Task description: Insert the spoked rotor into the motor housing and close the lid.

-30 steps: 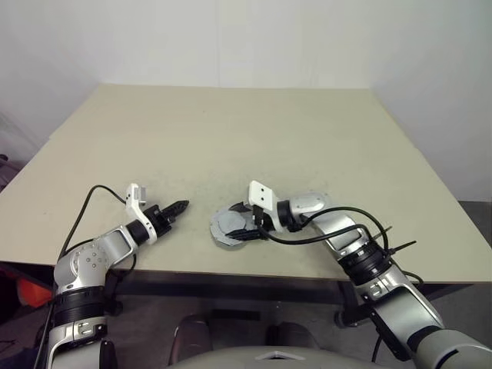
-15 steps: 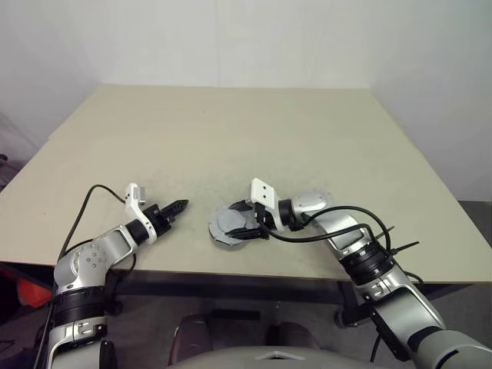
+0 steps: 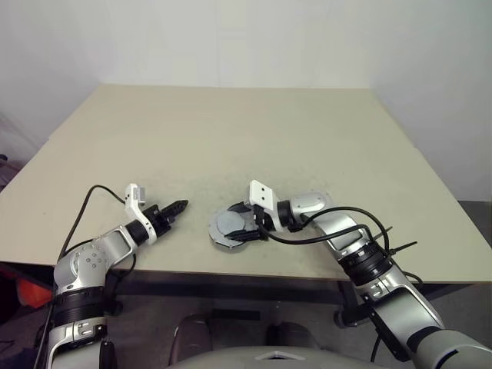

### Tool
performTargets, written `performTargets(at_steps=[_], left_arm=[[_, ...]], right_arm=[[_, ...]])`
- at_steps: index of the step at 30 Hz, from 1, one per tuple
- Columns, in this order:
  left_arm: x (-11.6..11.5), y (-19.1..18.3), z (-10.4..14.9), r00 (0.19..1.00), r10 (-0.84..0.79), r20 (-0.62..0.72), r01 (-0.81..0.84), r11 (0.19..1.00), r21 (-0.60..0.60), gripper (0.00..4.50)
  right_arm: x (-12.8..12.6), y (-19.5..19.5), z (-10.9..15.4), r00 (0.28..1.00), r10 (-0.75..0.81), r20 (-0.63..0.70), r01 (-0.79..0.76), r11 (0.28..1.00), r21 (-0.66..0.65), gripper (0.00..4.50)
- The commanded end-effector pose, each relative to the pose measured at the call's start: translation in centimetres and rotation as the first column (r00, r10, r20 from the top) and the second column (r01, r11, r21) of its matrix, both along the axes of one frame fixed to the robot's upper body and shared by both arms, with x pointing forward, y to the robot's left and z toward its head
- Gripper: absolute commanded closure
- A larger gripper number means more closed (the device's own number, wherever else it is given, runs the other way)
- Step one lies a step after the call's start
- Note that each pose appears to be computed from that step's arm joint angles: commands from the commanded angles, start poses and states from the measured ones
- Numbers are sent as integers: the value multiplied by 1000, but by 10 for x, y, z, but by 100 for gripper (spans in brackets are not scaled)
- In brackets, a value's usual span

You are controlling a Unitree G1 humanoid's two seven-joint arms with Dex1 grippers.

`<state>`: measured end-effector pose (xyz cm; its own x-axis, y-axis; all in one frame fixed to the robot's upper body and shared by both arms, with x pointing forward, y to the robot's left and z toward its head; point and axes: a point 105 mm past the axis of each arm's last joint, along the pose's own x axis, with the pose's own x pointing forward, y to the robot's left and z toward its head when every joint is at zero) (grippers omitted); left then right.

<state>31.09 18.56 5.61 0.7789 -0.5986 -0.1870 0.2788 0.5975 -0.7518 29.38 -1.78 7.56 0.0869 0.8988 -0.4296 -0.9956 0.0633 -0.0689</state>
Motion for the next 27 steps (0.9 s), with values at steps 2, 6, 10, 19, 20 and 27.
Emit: performTargets(at_steps=[2,6,10,19,20,27], left_arm=[[3,4,12,999,7,48,-8,1000,14,449],[3,5,12,999,9,48,-9,1000,16,449],[3,5,12,999,8,46,-9,1000,18,449],[2,4,11,999,7,42,-8,1000,18,449],[2,4,11,999,8,42,-8,1000,18,449],[2,3,12,999,6,42,-7,1000,14,449]], right_arm=[[1,3,9,999,18,41,-18,1000,20,155],[-1,3,6,999,21,39,-22,1000,16,155],[-2,2,5,999,23,37,-24,1000,12,155],[-3,0,-3,1000,21,13,-21,1000,-15,155],[-4,-1,-5,1000,23,7,-23,1000,-19,155],[-6,-7,-14,999,28,-33,-30,998,-49,155]])
